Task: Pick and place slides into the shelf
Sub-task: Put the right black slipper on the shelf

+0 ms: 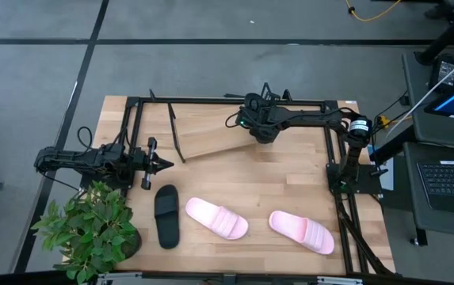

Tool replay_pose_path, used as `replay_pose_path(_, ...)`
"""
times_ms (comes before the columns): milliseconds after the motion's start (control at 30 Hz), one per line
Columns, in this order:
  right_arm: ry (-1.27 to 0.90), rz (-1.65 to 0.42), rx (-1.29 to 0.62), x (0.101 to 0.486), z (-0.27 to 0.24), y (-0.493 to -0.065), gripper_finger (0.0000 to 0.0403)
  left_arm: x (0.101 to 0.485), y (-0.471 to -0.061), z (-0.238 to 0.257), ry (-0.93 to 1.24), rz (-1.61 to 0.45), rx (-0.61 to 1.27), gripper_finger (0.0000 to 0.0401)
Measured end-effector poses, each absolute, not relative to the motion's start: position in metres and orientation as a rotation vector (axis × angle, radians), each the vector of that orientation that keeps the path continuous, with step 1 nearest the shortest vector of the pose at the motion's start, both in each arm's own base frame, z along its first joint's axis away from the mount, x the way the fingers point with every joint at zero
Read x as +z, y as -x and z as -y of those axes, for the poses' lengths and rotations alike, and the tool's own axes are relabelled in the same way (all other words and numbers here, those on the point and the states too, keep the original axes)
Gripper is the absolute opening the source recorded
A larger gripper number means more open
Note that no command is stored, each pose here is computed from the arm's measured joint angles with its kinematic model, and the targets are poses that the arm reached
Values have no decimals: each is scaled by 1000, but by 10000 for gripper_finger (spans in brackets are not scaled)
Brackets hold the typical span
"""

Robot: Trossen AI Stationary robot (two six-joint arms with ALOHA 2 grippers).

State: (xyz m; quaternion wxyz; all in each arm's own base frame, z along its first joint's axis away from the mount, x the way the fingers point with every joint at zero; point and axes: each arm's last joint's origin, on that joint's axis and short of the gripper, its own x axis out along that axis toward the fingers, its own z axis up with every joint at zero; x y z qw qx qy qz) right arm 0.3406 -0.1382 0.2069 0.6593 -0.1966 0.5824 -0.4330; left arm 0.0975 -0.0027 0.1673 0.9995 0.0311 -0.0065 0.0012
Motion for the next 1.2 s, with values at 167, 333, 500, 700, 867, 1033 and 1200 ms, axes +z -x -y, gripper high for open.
replay_pose_path(167,441,-1315,-983,207,138,-341,12,167,-97,3,-62,13,2,0)
replay_pose_path(333,426,-1305,-997,207,139,-340,12,167,-97,3,-62,13,2,0)
replay_pose_path(500,424,-1304,-998,207,139,-340,12,167,-97,3,-62,13,2,0)
replay_pose_path(700,413,-1297,-1007,207,139,-340,12,167,-97,3,-62,13,2,0)
replay_pose_path(867,407,-1293,-1009,207,139,-340,12,167,-97,3,-62,13,2,0)
replay_pose_path(1033,393,-1294,-995,206,140,-340,12,167,-97,3,-62,13,2,0)
replay_pose_path(1200,389,-1292,-1000,206,141,-340,12,167,-97,3,-62,13,0,0)
